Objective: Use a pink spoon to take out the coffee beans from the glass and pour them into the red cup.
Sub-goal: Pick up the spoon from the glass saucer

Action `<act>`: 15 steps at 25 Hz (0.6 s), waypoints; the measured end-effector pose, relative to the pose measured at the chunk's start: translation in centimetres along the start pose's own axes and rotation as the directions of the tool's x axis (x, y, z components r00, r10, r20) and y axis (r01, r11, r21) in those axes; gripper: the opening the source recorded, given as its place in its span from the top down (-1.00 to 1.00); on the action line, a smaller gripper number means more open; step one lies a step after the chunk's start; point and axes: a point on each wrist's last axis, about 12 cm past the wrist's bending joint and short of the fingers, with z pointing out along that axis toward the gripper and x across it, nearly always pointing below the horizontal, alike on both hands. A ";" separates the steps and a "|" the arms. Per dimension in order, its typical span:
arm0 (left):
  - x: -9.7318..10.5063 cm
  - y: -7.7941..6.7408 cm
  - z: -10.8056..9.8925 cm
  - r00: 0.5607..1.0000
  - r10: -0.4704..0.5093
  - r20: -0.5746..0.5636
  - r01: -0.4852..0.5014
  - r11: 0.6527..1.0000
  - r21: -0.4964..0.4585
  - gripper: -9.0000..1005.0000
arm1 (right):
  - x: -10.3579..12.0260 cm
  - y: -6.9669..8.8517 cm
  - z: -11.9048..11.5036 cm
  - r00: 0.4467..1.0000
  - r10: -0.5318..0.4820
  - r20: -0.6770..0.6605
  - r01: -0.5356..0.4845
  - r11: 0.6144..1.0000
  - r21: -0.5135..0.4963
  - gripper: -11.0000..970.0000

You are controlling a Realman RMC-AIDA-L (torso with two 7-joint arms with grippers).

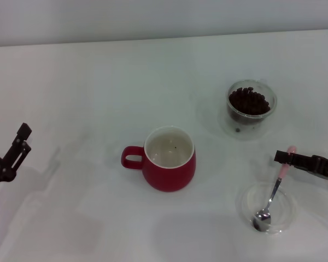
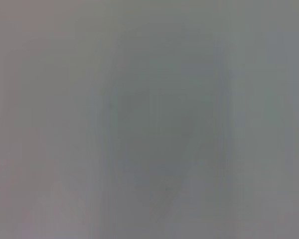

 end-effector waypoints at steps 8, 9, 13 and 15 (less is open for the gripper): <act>0.1 0.1 0.2 1.000 0.001 -0.013 -0.001 1.000 -0.005 -0.40 | -0.1 0.1 0.1 1.000 0.000 -0.001 0.000 1.000 -0.008 0.32; 0.1 0.1 0.2 1.000 0.001 -0.013 -0.001 1.000 -0.005 -0.40 | -0.1 0.1 0.1 1.000 -0.001 0.000 0.001 1.000 -0.009 0.34; 0.1 0.1 0.2 1.000 0.001 -0.014 -0.001 1.000 -0.006 -0.40 | -0.3 0.2 0.2 1.000 -0.004 0.001 0.004 1.000 -0.011 0.41; 0.2 0.1 0.3 1.000 0.001 -0.017 -0.001 1.000 -0.006 -0.40 | -0.4 0.2 0.2 1.000 -0.006 0.000 0.006 1.000 -0.013 0.48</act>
